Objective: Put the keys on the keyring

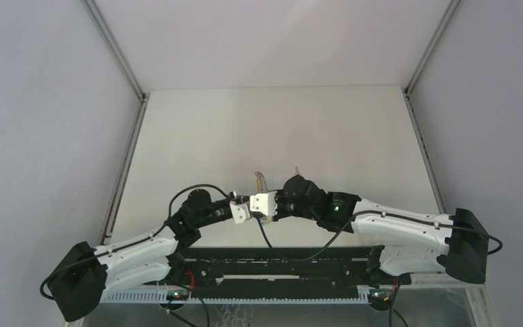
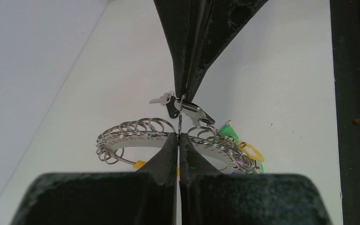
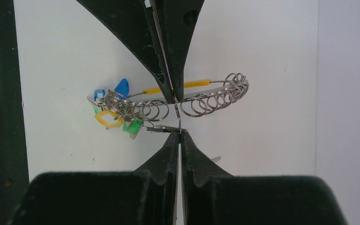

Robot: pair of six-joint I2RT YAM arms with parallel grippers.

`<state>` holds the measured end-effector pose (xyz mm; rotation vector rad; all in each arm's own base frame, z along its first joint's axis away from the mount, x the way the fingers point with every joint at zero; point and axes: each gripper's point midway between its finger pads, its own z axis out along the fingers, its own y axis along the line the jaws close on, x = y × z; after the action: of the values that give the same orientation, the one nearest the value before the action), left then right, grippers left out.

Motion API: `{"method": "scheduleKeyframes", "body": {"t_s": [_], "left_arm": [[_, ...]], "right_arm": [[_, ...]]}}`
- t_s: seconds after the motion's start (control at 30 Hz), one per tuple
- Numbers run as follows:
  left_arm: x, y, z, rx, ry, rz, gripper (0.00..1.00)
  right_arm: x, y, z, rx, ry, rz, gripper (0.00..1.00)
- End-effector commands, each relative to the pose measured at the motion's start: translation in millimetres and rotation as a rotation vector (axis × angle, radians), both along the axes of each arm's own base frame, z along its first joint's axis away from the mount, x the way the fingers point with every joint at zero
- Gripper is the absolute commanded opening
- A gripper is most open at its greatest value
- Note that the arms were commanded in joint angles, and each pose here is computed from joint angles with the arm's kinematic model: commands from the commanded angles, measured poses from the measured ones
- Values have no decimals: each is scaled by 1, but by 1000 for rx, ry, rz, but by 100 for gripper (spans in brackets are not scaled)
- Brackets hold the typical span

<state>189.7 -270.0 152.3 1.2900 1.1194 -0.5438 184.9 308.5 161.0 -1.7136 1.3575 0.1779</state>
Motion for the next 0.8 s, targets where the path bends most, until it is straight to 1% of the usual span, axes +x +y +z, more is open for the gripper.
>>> {"method": "scheduleKeyframes", "body": {"t_s": [0.0,0.77], "left_arm": [[-1,-4,25,-73,-66,-7,0],[-3,-6,26,-76,-61,-23,0]], "right_arm": [[-3,11,2,3,10,26,0],[1,13,-3,-7,8,18,0]]}}
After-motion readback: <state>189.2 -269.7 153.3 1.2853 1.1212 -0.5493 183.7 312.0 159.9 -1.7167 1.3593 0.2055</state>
